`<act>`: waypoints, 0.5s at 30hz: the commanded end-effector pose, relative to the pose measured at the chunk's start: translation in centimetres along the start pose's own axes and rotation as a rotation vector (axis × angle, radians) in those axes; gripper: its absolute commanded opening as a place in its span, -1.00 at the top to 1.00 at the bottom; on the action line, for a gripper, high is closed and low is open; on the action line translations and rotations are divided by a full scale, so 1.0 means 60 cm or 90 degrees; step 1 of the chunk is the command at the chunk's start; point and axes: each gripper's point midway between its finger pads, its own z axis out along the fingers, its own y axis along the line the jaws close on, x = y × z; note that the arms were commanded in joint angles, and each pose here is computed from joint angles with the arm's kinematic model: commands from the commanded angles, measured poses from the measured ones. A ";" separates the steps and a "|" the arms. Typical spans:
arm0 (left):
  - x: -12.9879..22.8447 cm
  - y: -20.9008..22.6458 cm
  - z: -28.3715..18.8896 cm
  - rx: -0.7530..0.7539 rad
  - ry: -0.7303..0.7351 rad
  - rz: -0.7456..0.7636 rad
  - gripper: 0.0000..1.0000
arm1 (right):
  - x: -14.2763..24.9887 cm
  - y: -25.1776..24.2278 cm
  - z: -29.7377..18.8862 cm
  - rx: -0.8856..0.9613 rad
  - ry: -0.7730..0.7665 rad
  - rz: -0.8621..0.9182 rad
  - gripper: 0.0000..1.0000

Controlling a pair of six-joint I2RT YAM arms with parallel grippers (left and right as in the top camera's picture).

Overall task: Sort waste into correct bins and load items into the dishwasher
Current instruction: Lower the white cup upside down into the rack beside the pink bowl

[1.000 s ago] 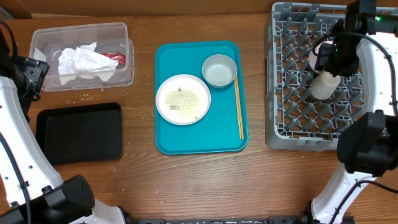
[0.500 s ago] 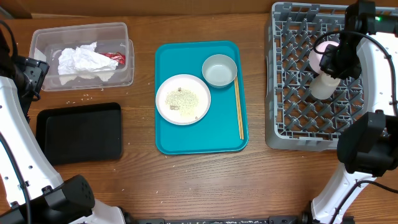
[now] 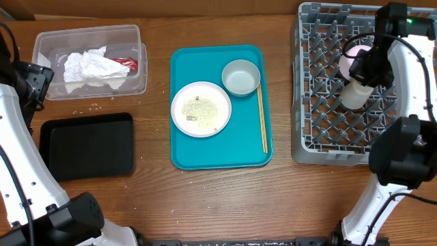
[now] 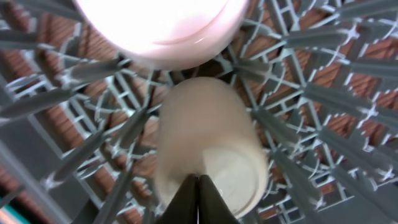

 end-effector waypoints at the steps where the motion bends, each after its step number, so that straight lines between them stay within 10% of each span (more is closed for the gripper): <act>1: 0.000 0.001 0.006 -0.008 0.002 0.006 -1.00 | -0.005 -0.017 0.019 0.039 -0.001 0.033 0.92; 15: 0.000 0.001 0.006 -0.008 0.002 0.006 -1.00 | 0.001 -0.007 0.025 0.021 0.016 0.040 0.92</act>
